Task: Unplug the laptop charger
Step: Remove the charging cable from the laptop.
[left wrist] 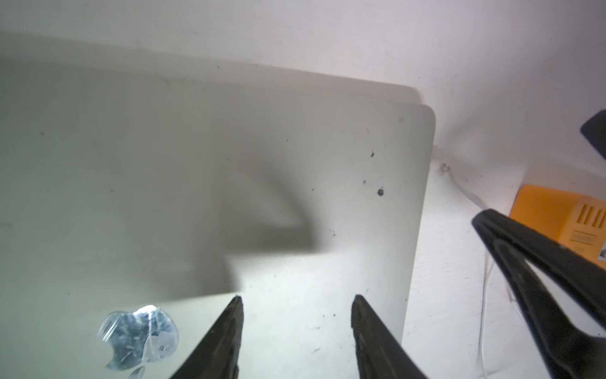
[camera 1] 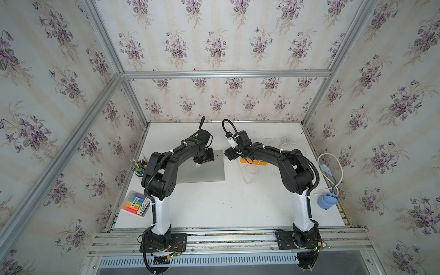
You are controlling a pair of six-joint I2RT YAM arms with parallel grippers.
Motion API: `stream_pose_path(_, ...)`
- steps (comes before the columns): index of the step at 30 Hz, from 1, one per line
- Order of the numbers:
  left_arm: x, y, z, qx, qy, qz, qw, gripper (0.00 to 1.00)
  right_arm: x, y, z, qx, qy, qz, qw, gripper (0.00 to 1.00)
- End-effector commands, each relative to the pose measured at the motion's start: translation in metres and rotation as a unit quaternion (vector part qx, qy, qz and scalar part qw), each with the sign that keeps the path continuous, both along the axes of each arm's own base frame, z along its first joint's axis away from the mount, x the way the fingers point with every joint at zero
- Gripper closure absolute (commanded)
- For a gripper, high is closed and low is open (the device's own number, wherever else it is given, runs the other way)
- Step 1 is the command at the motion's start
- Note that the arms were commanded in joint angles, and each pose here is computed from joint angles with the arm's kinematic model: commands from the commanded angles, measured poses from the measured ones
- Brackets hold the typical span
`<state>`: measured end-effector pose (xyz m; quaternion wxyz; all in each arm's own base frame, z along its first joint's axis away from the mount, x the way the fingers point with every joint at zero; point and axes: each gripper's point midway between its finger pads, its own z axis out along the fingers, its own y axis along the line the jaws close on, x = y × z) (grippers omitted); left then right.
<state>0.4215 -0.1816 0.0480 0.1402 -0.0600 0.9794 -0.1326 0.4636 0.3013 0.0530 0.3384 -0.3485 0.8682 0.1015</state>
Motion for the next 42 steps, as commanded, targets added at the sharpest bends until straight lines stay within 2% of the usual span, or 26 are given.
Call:
stream_pose_path(1, 0.0, -0.001, 0.003, -0.01, -0.002, -0.006, 1.0, 0.46, 0.001, 0.003, 0.005, -0.062, -0.051, 0.091, 0.993, 0.26)
stream_pose_path(3, 0.0, -0.002, 0.002, -0.013, -0.002, -0.006, 1.0, 0.46, 0.0, 0.005, 0.002, -0.091, -0.061, 0.136, 0.985, 0.34)
stream_pose_path(5, 0.001, -0.002, 0.003, -0.017, -0.002, -0.006, 1.0, 0.46, -0.002, 0.011, 0.008, -0.092, -0.072, 0.179, 0.977, 0.35)
stream_pose_path(7, 0.001, -0.001, 0.004, -0.018, -0.003, -0.006, 1.0, 0.46, -0.022, 0.024, 0.016, -0.072, -0.086, 0.261, 0.959, 0.35)
stream_pose_path(8, 0.0, -0.001, 0.004, -0.018, -0.003, -0.006, 1.0, 0.46, -0.026, 0.025, 0.018, -0.073, -0.103, 0.281, 0.951, 0.35)
stream_pose_path(10, 0.0, 0.001, 0.005, -0.019, -0.004, -0.005, 1.0, 0.46, -0.026, 0.025, 0.022, -0.083, -0.122, 0.297, 0.943, 0.34)
stream_pose_path(11, 0.0, 0.002, 0.006, -0.02, -0.005, -0.005, 1.0, 0.46, -0.012, 0.008, 0.022, -0.087, -0.116, 0.286, 0.947, 0.34)
stream_pose_path(13, 0.002, 0.003, 0.008, -0.023, -0.009, -0.004, 1.0, 0.46, -0.017, 0.009, 0.021, -0.084, -0.09, 0.319, 0.94, 0.35)
stream_pose_path(16, 0.005, 0.005, 0.007, -0.023, -0.009, -0.001, 1.0, 0.46, -0.018, 0.018, 0.024, -0.075, -0.089, 0.349, 0.93, 0.37)
stream_pose_path(19, 0.004, 0.004, 0.005, -0.04, -0.002, 0.0, 0.999, 0.46, -0.012, 0.019, 0.024, -0.088, -0.099, 0.359, 0.924, 0.4)
stream_pose_path(24, 0.008, 0.005, 0.006, -0.054, -0.007, 0.011, 0.998, 0.46, -0.015, 0.026, 0.016, -0.085, -0.072, 0.383, 0.917, 0.5)
stream_pose_path(34, 0.011, 0.006, -0.005, -0.059, 0.004, 0.022, 0.998, 0.46, -0.027, 0.029, -0.014, -0.1, -0.052, 0.393, 0.913, 0.52)
stream_pose_path(42, 0.011, 0.008, -0.007, -0.059, 0.006, 0.023, 0.998, 0.46, -0.014, 0.035, -0.016, -0.101, -0.064, 0.385, 0.915, 0.53)
